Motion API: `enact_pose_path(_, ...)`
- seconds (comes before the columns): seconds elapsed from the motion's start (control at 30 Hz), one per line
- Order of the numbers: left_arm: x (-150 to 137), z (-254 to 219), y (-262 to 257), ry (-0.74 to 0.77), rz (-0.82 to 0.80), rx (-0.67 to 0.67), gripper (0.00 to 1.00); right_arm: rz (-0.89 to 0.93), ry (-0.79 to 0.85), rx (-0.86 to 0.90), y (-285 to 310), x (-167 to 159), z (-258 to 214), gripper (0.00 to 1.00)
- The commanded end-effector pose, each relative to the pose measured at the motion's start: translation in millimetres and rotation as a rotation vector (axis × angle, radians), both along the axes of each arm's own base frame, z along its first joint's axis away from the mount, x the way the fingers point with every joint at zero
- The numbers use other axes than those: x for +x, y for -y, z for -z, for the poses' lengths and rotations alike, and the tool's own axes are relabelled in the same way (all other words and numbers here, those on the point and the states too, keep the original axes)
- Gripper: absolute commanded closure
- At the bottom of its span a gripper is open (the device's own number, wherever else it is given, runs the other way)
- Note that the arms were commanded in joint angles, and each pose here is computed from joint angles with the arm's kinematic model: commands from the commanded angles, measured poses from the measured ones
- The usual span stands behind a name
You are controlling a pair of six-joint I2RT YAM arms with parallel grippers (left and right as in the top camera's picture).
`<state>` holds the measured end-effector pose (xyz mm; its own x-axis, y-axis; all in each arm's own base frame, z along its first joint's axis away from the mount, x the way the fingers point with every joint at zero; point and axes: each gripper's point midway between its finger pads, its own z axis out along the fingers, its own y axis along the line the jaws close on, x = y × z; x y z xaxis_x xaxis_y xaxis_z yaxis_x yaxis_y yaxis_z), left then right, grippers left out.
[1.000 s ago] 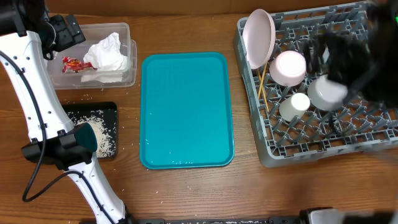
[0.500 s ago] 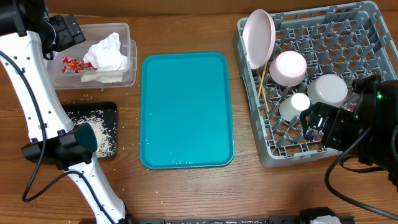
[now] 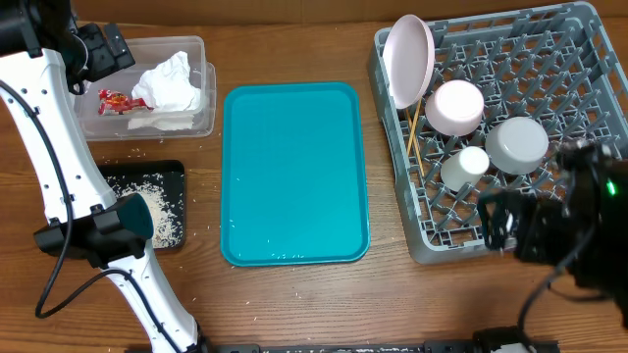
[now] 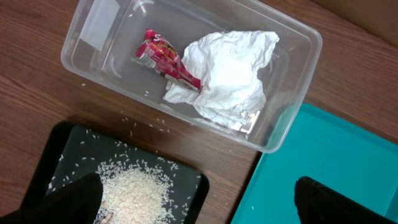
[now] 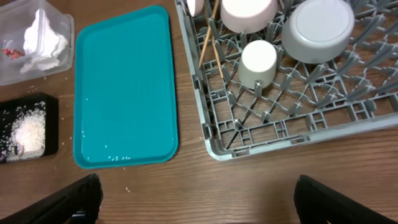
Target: Sort waste into correct bins and load items into the dishwasher
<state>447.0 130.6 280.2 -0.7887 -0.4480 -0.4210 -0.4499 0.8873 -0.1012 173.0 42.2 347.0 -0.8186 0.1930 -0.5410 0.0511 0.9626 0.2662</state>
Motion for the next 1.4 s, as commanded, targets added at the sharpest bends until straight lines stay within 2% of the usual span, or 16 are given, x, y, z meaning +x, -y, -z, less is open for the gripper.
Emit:
enact_pose_path(0.0, -1.6, -7.9, 2.3, 0.018, 0.021, 0.01, 0.0, -0.008, 0.045, -0.016, 5.4, -27.2, 7.9, 0.0)
enact_pose_path(0.07, -1.6, -8.1, 2.3, 0.018, 0.021, 0.01, 0.0, 0.0, 0.083, -0.022, 8.3, -32.4, 12.6, 0.0)
enact_pose_path(0.27, -1.6, -7.9, 2.3, 0.018, 0.021, 0.01, 0.0, 0.036, 0.346, -0.024, 15.7, -24.9, 16.6, 0.0)
enact_pose_path(0.4, -1.6, -8.1, 2.3, 0.018, 0.021, 0.01, 0.0, 0.076, 0.458, -0.018, 21.0, -21.6, 37.3, 0.0)
enact_pose_path(0.63, -1.6, -7.9, 2.3, 0.018, 0.021, 0.01, 0.0, 0.146, 0.666, -0.007, 30.0, 5.2, 67.7, 0.0)
enact_pose_path(1.07, -1.6, -7.9, 2.3, 0.018, 0.021, 0.01, 0.0, 0.085, 0.964, 0.052, 17.6, 44.9, 98.3, 0.0)
enact_pose_path(1.37, -1.6, -8.1, 2.4, 0.019, 0.021, 0.01, 0.0, 0.077, 1.094, 0.064, 16.3, 60.6, 106.8, 0.0)
